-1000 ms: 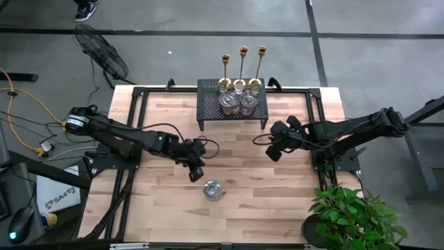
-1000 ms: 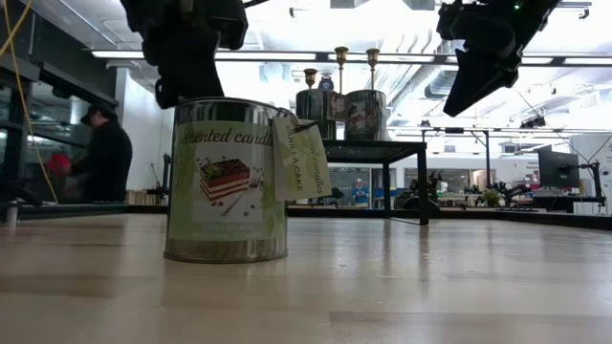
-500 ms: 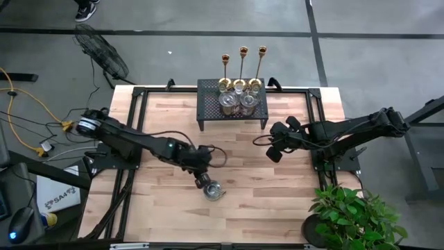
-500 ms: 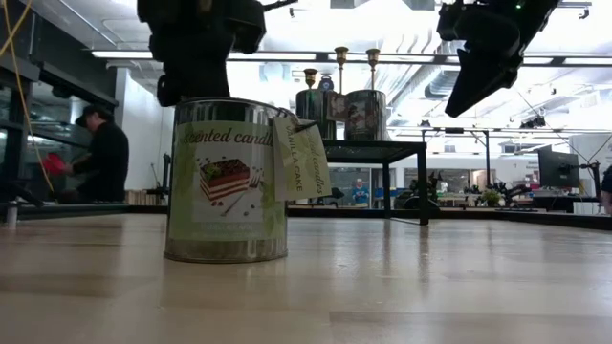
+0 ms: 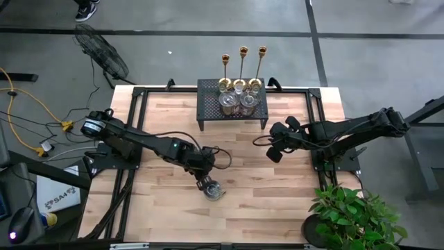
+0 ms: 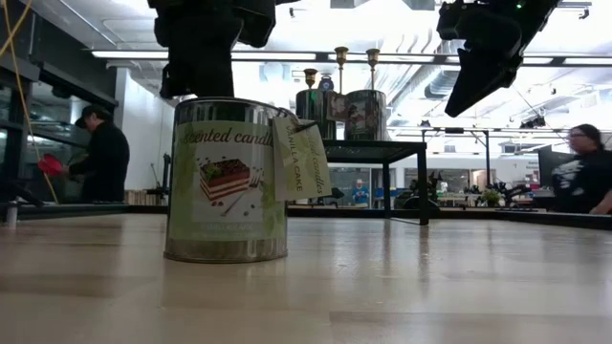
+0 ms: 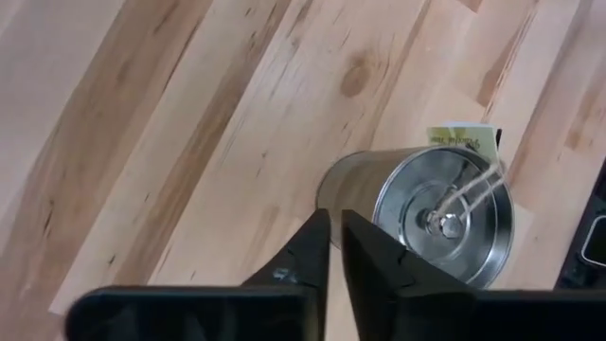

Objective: Pick & Place candle stick holders
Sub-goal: Put the silver scented candle on the shelf aligned with the silver scented candles

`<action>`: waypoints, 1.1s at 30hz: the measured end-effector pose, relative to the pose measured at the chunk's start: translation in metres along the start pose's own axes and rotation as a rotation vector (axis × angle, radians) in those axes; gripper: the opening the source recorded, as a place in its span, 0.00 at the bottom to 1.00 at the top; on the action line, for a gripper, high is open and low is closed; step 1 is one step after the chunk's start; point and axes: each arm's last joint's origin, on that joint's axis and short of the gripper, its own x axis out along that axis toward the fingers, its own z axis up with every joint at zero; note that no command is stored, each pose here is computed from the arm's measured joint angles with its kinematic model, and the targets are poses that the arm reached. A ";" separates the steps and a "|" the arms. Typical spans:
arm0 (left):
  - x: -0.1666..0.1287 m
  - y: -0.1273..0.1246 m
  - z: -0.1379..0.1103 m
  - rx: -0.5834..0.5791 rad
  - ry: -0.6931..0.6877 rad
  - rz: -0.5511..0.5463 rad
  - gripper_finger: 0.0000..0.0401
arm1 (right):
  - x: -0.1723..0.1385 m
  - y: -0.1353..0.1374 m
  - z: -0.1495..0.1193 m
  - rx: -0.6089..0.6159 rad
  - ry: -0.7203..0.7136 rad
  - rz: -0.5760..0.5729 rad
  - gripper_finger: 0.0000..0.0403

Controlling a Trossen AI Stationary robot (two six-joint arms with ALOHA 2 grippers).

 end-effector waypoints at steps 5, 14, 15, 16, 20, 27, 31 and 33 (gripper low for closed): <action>0.000 0.000 0.000 -0.011 0.012 -0.014 0.20 | 0.000 0.000 0.000 0.000 -0.001 0.000 0.22; 0.008 -0.007 0.003 -0.060 0.029 -0.105 0.34 | 0.000 0.000 0.001 0.006 -0.006 0.004 0.22; 0.011 -0.006 0.001 -0.060 0.049 -0.095 0.34 | 0.000 0.000 0.001 0.006 -0.006 0.005 0.22; 0.014 -0.006 0.001 -0.060 0.066 -0.093 0.34 | 0.000 0.000 0.001 0.006 -0.006 0.004 0.22; 0.025 -0.006 -0.001 -0.061 0.105 -0.089 0.34 | 0.000 0.000 0.001 0.006 -0.005 0.006 0.22; 0.033 -0.006 -0.002 -0.063 0.128 -0.074 0.34 | 0.000 0.000 0.001 0.006 -0.005 0.007 0.22; 0.032 -0.003 -0.004 -0.075 0.137 -0.033 0.34 | 0.000 0.000 0.001 0.006 -0.005 0.007 0.22; 0.030 0.000 -0.006 -0.092 0.151 0.005 0.34 | 0.000 0.001 0.001 0.006 -0.005 0.007 0.22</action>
